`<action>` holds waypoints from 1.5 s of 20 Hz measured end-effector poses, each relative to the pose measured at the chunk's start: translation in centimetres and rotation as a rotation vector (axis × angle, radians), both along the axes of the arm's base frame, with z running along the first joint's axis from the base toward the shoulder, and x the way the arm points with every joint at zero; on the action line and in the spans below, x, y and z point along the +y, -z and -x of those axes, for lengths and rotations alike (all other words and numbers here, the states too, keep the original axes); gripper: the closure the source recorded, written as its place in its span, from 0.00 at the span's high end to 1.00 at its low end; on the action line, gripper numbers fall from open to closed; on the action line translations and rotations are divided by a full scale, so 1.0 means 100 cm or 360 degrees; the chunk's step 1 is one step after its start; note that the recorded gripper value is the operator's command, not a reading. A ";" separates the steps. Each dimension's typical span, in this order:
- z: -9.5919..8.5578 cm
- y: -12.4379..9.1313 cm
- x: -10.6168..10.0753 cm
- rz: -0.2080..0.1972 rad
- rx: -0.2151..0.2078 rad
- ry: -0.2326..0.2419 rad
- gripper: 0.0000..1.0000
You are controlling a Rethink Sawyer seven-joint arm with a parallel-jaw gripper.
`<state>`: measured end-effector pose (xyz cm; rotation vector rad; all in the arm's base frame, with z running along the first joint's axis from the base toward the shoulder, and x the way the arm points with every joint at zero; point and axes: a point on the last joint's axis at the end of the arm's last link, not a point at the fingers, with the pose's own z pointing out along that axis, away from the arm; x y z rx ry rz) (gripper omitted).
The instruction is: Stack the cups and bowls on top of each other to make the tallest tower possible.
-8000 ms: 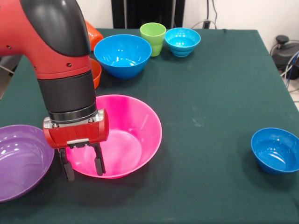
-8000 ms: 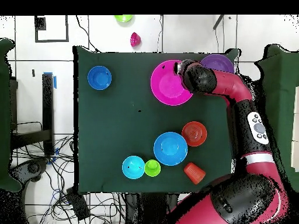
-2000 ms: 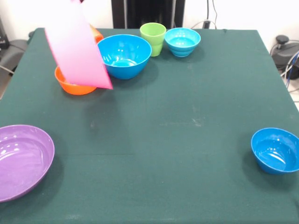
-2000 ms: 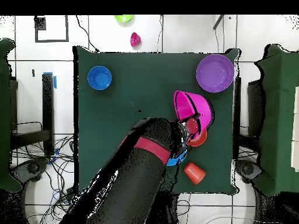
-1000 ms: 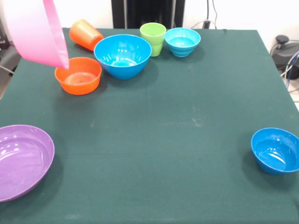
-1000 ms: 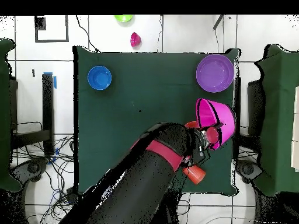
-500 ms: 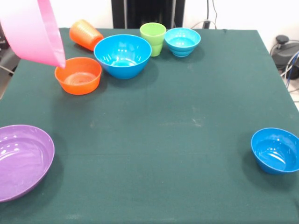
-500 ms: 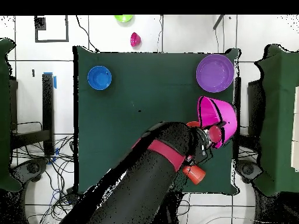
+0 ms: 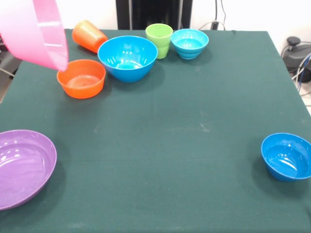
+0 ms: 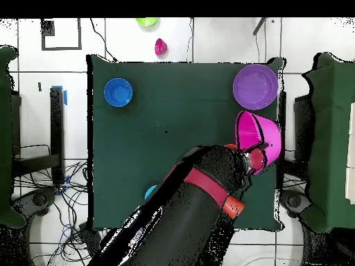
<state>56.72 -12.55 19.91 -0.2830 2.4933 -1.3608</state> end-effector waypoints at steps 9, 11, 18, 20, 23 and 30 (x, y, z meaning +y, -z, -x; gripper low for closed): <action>-0.006 0.006 0.052 -0.0027 -0.0020 -0.0034 0.00; -0.007 0.005 0.060 -0.0026 -0.0027 -0.0040 0.00; -0.005 0.007 0.062 -0.0019 -0.0034 -0.0012 0.00; -0.002 0.005 0.059 0.0007 -0.0024 -0.0011 0.00; 0.000 0.006 0.058 0.0043 -0.0005 -0.0016 0.00; 0.008 0.008 0.061 0.0147 0.0053 -0.0049 0.00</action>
